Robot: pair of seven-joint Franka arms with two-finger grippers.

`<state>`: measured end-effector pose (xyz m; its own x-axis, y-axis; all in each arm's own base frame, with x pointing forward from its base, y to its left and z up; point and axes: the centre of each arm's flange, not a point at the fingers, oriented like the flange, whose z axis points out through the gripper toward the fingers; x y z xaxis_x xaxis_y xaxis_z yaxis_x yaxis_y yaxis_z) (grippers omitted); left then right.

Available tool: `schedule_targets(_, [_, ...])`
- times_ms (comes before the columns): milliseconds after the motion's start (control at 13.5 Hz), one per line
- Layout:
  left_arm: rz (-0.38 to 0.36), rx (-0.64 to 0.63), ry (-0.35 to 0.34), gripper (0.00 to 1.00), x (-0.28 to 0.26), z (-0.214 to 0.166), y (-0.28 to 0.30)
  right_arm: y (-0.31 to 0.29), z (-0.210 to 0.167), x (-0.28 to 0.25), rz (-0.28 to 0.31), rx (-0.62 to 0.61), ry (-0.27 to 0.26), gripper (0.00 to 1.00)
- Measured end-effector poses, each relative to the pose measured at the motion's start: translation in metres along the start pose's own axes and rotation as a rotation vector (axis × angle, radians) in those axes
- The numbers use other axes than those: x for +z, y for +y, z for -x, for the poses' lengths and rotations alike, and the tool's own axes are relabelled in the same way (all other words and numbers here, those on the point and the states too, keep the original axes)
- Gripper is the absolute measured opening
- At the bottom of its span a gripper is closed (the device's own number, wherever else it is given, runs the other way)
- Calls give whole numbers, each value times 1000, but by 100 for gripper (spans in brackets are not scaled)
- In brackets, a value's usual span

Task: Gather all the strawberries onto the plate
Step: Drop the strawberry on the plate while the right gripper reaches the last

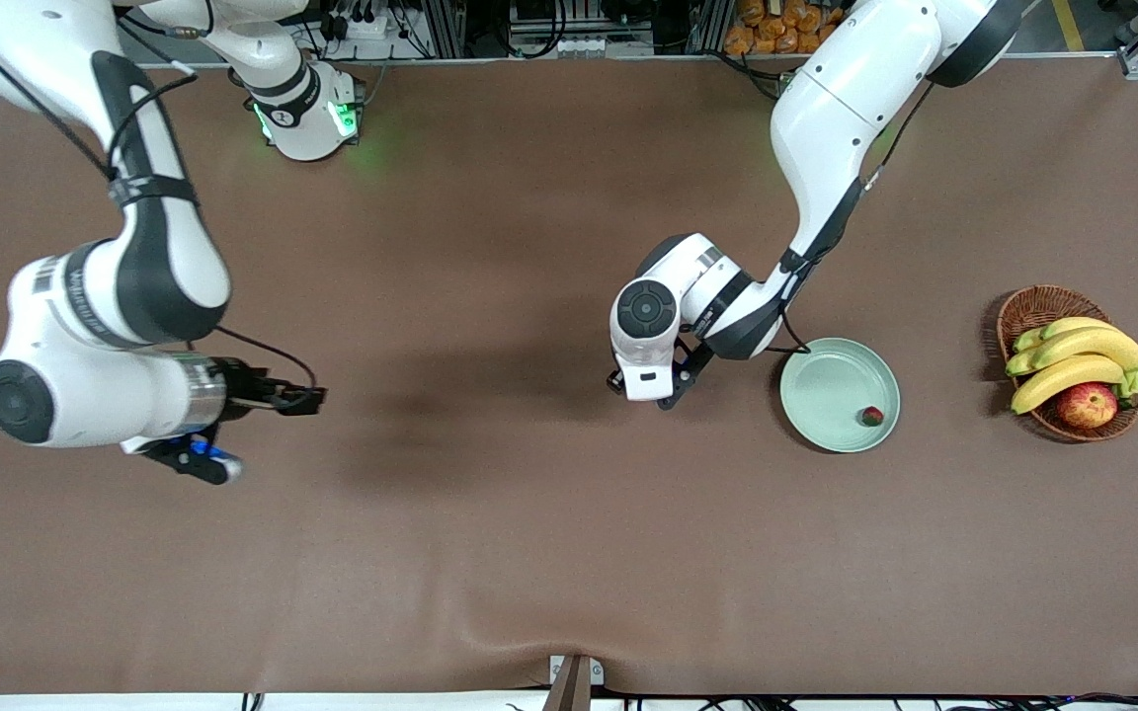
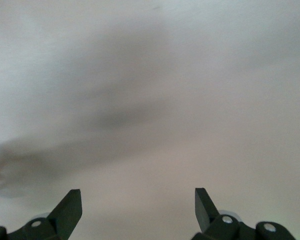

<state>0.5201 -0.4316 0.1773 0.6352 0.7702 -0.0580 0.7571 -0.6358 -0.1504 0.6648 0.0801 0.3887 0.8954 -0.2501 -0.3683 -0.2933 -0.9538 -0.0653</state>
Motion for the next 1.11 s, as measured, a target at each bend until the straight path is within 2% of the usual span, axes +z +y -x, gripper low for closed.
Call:
schedule_targets(74, [-1,2,-1,67,2,0,0,28,-9,1,31,-27,-2,100])
schedule_targets(149, [0,6,-1,66,2,0,0,54,-17,4,65,-47,-3,100])
schedule_targets(223, [6,17,-1,58,1,0,1,77,-23,6,98,-67,-6,100])
schedule_targets(297, [8,23,-1,44,0,0,2,97,-28,8,126,-93,-12,100])
schedule_targets(371, [9,27,-1,35,-1,-1,2,115,-31,10,144,-121,-18,100])
schedule_targets(520, [12,28,0,33,-2,-3,3,154,-40,13,155,-188,-19,100])
schedule_targets(817, [42,9,2,33,-17,-16,8,255,-50,56,132,-299,67,100])
schedule_targets(965, [71,-24,11,33,-43,-39,8,292,-44,80,122,-339,80,100])
schedule_targets(1114, [55,-41,27,33,-69,-73,-1,323,-37,103,109,-363,82,100])
